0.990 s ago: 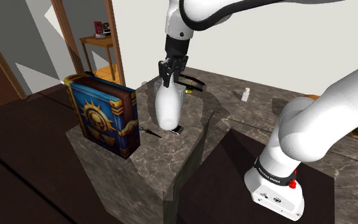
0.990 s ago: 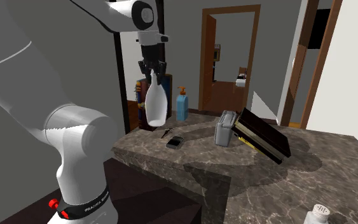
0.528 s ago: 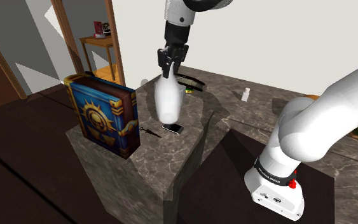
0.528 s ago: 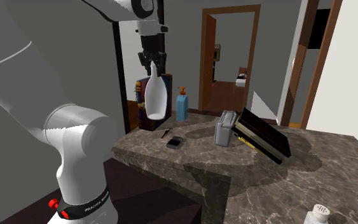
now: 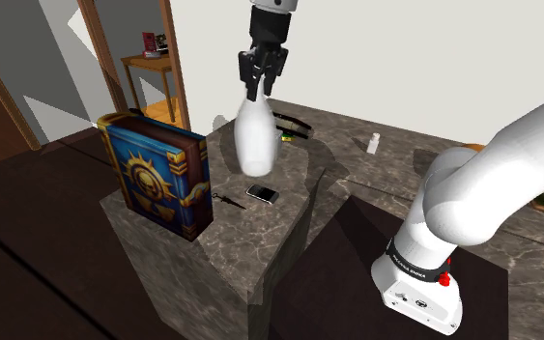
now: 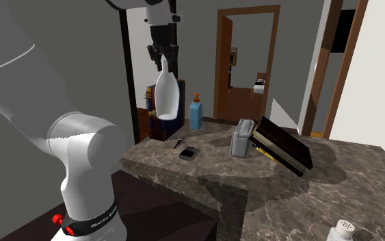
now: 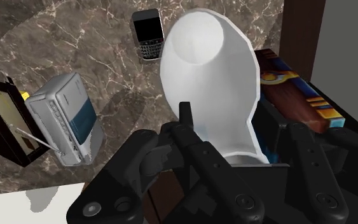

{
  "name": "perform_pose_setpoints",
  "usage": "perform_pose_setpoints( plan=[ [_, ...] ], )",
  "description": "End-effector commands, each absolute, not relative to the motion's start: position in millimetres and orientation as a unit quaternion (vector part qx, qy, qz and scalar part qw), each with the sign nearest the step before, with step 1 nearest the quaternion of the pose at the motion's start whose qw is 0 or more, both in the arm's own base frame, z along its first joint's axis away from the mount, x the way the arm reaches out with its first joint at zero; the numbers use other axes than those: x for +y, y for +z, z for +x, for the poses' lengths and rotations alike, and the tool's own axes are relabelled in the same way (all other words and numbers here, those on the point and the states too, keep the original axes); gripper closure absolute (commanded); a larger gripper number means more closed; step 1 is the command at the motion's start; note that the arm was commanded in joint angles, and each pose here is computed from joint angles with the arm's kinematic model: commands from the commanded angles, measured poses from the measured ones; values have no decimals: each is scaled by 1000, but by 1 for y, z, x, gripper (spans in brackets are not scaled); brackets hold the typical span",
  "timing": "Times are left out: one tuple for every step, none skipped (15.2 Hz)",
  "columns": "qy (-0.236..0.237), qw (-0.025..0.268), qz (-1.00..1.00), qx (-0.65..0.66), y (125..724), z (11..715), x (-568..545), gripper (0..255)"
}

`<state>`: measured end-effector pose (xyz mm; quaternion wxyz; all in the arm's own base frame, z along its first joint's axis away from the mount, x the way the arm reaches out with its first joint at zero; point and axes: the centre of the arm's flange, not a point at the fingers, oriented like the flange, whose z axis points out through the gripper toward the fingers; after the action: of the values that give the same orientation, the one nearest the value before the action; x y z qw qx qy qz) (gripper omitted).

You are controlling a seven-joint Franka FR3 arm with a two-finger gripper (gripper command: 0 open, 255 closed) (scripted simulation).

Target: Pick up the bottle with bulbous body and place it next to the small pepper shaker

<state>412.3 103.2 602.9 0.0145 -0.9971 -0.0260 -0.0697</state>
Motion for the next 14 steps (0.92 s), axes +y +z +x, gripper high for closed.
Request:
perform_pose_setpoints(
  plan=[
    [-70, 15, -997, -26, 614, 412, 102, 255],
    [-70, 15, -997, -26, 619, 412, 102, 255],
    [-70, 15, -997, -26, 625, 412, 102, 255],
    [-70, 15, -997, -26, 630, 412, 102, 255],
    [-70, 15, -997, -26, 635, 412, 102, 255],
    [-70, 15, -997, -26, 641, 412, 102, 255],
    [-70, 15, -997, -26, 646, 412, 102, 255],
    [-70, 15, -997, -26, 651, 412, 102, 255],
    [-70, 15, -997, -26, 656, 412, 102, 255],
    [-70, 15, -997, -26, 662, 412, 102, 255],
    [-70, 15, -997, -26, 667, 412, 102, 255],
    [-70, 15, -997, -26, 672, 412, 102, 255],
    [-70, 15, -997, -26, 677, 412, 102, 255],
    [-70, 15, -997, -26, 683, 412, 102, 255]
  ],
)
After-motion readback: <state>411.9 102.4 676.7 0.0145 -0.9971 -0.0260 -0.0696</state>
